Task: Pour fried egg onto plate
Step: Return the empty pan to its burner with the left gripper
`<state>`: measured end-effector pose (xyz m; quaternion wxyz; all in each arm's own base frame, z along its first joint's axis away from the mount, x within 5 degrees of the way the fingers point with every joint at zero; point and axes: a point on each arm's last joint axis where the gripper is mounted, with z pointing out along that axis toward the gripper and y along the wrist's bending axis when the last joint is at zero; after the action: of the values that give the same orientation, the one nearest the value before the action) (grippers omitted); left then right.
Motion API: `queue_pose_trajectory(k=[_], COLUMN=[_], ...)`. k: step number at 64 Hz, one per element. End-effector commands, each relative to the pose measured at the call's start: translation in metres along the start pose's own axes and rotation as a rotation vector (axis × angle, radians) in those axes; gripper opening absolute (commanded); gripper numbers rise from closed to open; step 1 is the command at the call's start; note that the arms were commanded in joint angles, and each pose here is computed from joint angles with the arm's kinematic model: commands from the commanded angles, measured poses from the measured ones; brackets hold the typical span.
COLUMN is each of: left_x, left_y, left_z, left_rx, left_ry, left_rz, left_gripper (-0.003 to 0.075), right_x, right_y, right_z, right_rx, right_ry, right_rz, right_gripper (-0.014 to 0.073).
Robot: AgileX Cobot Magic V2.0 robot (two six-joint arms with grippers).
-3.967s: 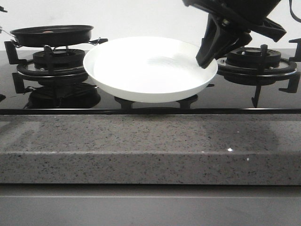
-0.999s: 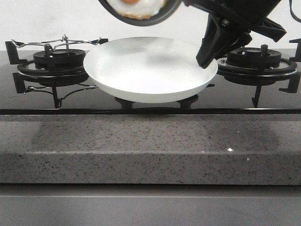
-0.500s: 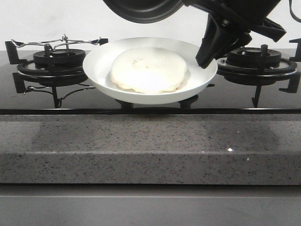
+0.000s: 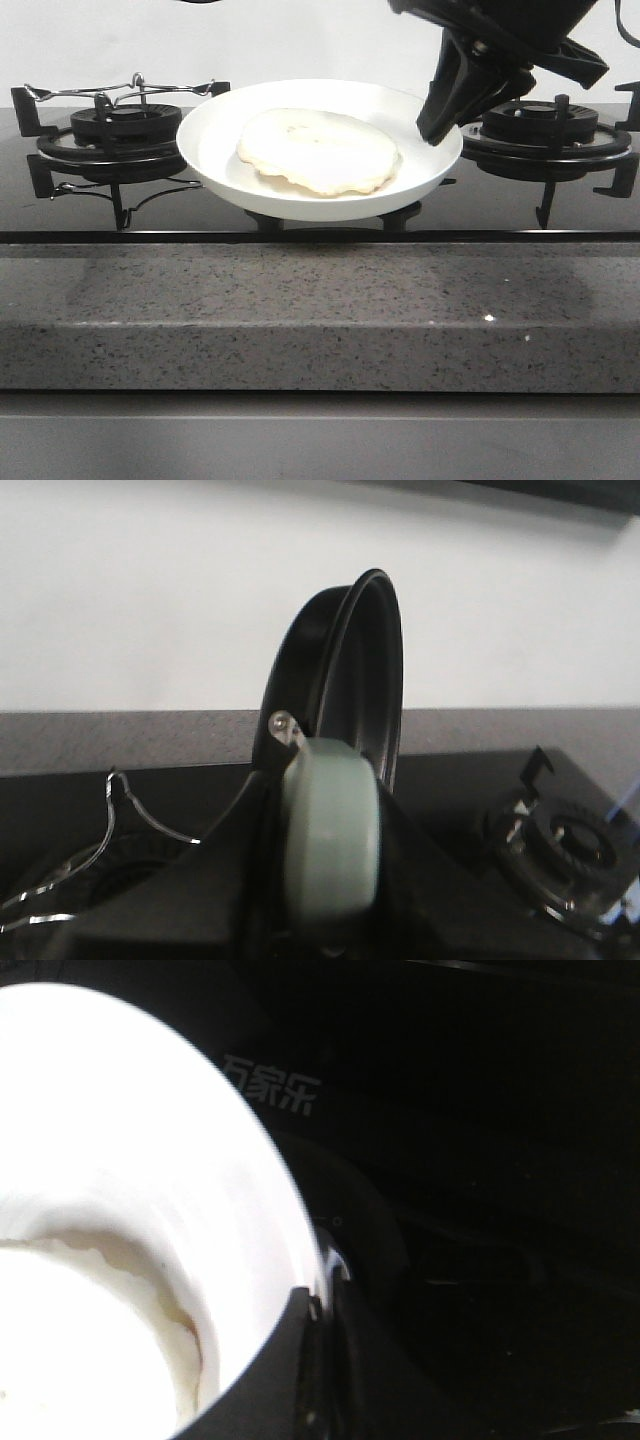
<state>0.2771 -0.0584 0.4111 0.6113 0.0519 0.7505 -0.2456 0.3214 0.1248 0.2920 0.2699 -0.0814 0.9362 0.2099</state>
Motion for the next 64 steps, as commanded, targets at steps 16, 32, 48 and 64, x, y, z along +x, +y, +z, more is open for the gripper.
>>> queue_pose_trajectory(k=[16, 32, 48, 64], left_x=[0.003, 0.035, 0.054, 0.055], left_y=[0.096, 0.135, 0.154, 0.158], left_z=[0.017, 0.036, 0.047, 0.048], left_rx=[0.022, 0.198, 0.196, 0.175], left_ry=[-0.013, 0.12, 0.154, 0.143], left_rz=[-0.73, -0.932, -1.053, -1.06], left_gripper=[-0.0019, -0.0019, -0.0007, 0.0206], right_x=[-0.011, -0.011, -0.011, -0.011], right_y=[0.007, 0.007, 0.007, 0.007], right_z=[-0.018, -0.018, -0.018, -0.018], right_rx=[-0.013, -0.013, -0.013, -0.013], right_ry=[-0.096, -0.096, -0.096, -0.096], right_rz=[-0.016, -0.016, -0.016, -0.016], right_gripper=[-0.0061, -0.0061, -0.0061, -0.0061])
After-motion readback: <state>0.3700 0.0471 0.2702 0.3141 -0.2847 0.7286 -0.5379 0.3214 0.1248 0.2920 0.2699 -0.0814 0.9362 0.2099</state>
